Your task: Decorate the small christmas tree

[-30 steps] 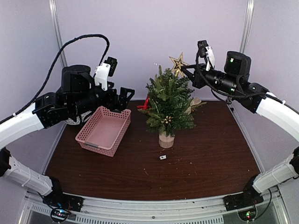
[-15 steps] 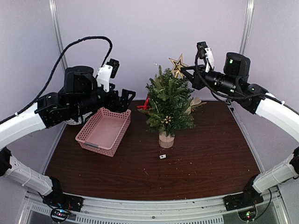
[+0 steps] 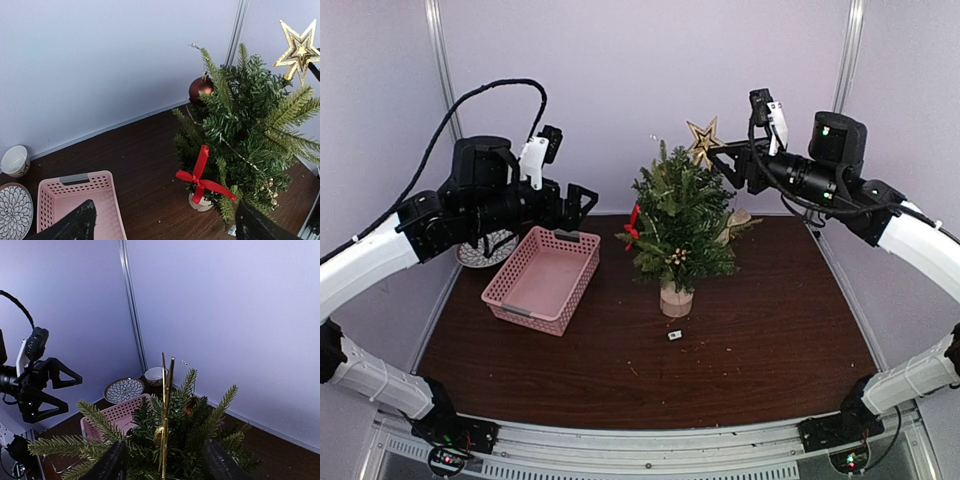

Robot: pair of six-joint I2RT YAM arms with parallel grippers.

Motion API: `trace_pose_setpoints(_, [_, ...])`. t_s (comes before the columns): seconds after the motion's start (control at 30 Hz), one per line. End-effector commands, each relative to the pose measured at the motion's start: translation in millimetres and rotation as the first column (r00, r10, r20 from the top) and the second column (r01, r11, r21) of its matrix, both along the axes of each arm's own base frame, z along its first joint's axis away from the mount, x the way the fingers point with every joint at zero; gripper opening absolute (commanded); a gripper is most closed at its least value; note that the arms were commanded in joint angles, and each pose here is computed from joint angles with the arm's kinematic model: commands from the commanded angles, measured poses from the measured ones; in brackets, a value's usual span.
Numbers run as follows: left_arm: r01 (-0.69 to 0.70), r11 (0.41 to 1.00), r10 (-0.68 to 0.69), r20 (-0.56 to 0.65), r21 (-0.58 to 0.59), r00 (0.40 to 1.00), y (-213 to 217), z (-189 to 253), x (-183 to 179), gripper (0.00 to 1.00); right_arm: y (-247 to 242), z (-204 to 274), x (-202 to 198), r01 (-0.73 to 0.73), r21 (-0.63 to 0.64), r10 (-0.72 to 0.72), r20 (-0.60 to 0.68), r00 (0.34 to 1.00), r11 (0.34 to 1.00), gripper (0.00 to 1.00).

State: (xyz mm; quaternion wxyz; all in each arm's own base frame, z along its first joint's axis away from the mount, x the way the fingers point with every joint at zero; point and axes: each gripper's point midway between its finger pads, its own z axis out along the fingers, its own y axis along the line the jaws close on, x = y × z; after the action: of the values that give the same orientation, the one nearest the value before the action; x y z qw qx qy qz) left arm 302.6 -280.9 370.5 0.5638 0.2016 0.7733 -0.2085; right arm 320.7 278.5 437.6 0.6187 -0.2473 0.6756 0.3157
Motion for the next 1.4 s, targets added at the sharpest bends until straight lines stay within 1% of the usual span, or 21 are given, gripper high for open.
trace_pose_setpoints(0.0, [0.092, 0.995, -0.095, -0.062, -0.047, 0.994, -2.3, 1.9, 1.3, 0.95, -13.0, 8.6, -8.9, 0.024, 0.017, -0.024, 0.014, 1.000, 1.000, 0.59])
trace_pose_setpoints(0.1, [0.142, 0.989, -0.147, -0.104, -0.051, 0.984, -4.3, -6.4, 5.2, 0.90, -17.4, 9.4, -14.3, 0.026, 0.020, -0.026, 0.013, 1.000, 0.999, 0.70])
trace_pose_setpoints(0.23, [0.207, 0.976, -0.215, -0.137, -0.073, 0.967, -4.6, -17.2, 15.1, 0.79, -23.0, 10.5, -24.0, 0.018, 0.026, -0.018, 0.013, 1.000, 0.999, 0.85])
trace_pose_setpoints(0.27, [0.262, 0.960, -0.275, -0.150, -0.098, 0.950, -9.6, -20.5, 13.3, 0.76, -24.1, 10.0, -26.2, 0.015, 0.026, -0.016, 0.012, 1.000, 1.000, 0.87])
trace_pose_setpoints(0.33, [0.323, 0.937, -0.342, -0.164, -0.131, 0.925, -13.9, -26.4, 16.4, 0.71, -26.1, 9.3, -31.1, 0.008, 0.021, -0.009, 0.008, 1.000, 1.000, 0.90])
trace_pose_setpoints(0.4, [0.376, 0.916, -0.396, -0.166, -0.137, 0.903, -19.4, -34.7, 21.5, 0.67, -28.2, 6.5, -36.3, -0.001, 0.011, 0.001, 0.003, 1.000, 1.000, 0.94])
trace_pose_setpoints(0.53, [0.452, 0.885, -0.464, -0.151, -0.112, 0.873, -33.8, -47.6, 31.0, 0.59, -32.6, 0.6, -46.8, -0.017, -0.007, 0.017, -0.009, 1.000, 1.000, 0.96])
trace_pose_setpoints(0.67, [0.518, 0.846, -0.532, -0.151, -0.128, 0.833, -52.2, -59.0, 39.6, 0.49, -41.2, -6.5, -53.2, 0.001, -0.026, -0.002, -0.024, 1.000, 1.000, 0.97])
trace_pose_setpoints(0.7, [0.530, 0.838, -0.546, -0.157, -0.132, 0.823, -56.1, -61.9, 41.6, 0.48, -43.5, -7.6, -53.9, 0.009, -0.028, -0.010, -0.025, 1.000, 1.000, 0.97])
trace_pose_setpoints(0.83, [0.545, 0.827, -0.561, -0.173, -0.138, 0.809, -65.6, -70.3, 51.4, 0.47, -50.4, -10.1, -58.3, 0.026, -0.035, -0.027, -0.030, 0.999, 0.999, 0.98])
trace_pose_setpoints(1.07, [0.613, 0.761, -0.647, -0.167, -0.212, 0.744, -82.8, -72.0, 50.3, 0.48, -56.1, -10.1, -59.8, 0.047, -0.043, -0.048, -0.028, 0.998, 0.998, 0.98])
trace_pose_setpoints(1.23, [0.651, 0.721, -0.689, -0.147, -0.238, 0.709, -93.1, -70.2, 46.0, 0.48, -55.6, -12.8, -57.6, 0.051, -0.050, -0.053, -0.035, 0.998, 0.997, 0.98])
trace_pose_setpoints(1.37, [0.649, 0.721, -0.690, -0.165, -0.243, 0.705, -97.2, -75.4, 49.4, 0.42, -55.6, -12.3, -56.9, 0.052, -0.049, -0.054, -0.036, 0.998, 0.997, 0.98])
